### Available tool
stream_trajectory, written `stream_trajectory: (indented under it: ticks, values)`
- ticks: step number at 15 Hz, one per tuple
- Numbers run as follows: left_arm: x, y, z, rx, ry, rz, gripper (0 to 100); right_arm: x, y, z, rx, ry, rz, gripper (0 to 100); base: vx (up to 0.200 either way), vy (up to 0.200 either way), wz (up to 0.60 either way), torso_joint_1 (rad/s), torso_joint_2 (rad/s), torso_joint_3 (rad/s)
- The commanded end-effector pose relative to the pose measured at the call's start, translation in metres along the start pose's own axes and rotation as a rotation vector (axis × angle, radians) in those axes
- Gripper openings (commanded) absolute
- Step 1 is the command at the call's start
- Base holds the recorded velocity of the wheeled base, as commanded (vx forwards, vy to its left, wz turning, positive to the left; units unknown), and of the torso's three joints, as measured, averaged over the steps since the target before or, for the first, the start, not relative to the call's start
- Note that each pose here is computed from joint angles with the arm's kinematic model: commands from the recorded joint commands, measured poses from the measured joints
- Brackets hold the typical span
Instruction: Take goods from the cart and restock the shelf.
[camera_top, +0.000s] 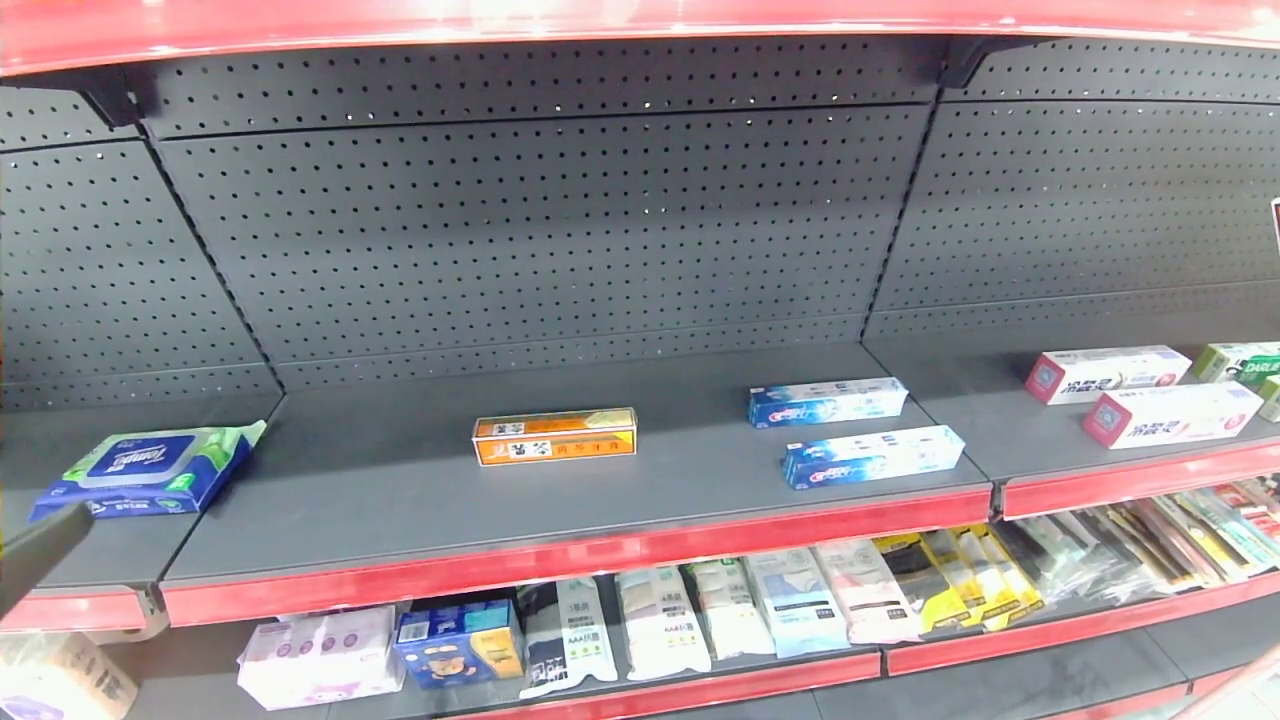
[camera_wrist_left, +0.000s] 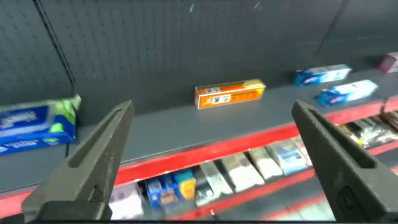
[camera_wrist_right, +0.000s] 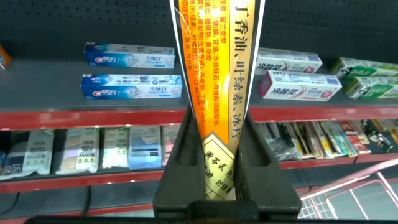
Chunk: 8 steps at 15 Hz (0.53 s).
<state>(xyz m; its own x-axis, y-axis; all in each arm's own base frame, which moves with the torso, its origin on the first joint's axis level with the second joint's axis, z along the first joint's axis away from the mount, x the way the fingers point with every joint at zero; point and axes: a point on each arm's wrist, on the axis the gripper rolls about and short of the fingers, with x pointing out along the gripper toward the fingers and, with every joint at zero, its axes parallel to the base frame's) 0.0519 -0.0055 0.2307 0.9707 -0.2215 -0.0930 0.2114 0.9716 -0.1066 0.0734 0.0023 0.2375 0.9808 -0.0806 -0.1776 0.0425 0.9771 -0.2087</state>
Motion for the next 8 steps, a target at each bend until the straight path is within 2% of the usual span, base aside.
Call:
stream_trajectory:
  ticks: [1, 2, 3, 4, 6, 8]
  values:
    - [0.133, 0.031, 0.005, -0.158, 0.348, 0.069, 100, -0.001, 0.001, -0.001, -0.017, -0.001, 0.012, 0, 0.0, 0.0, 0.0, 0.0, 0.0, 0.0]
    - [0.14, 0.033, 0.001, -0.185, 0.375, 0.084, 100, -0.002, 0.001, 0.0, -0.026, -0.008, 0.015, 0, 0.0, 0.0, 0.0, 0.0, 0.0, 0.0]
    - [0.153, 0.036, -0.008, -0.218, 0.424, 0.101, 100, -0.002, 0.0, 0.002, -0.04, -0.016, 0.015, 0, 0.0, 0.0, 0.0, 0.0, 0.0, 0.0]
    - [0.163, 0.039, -0.013, -0.223, 0.444, 0.1, 100, -0.002, 0.0, 0.003, -0.042, -0.019, 0.016, 0, 0.0, 0.0, 0.0, 0.0, 0.0, 0.0]
    - [0.187, 0.038, -0.026, -0.216, 0.46, 0.062, 100, -0.003, 0.0, 0.004, -0.042, -0.025, 0.024, 0, 0.0, 0.0, 0.0, 0.0, 0.0, 0.0]
    - [0.223, 0.038, -0.041, -0.19, 0.414, 0.027, 100, -0.003, 0.0, 0.005, -0.051, -0.03, 0.023, 0, 0.0, 0.0, 0.0, 0.0, 0.0, 0.0]
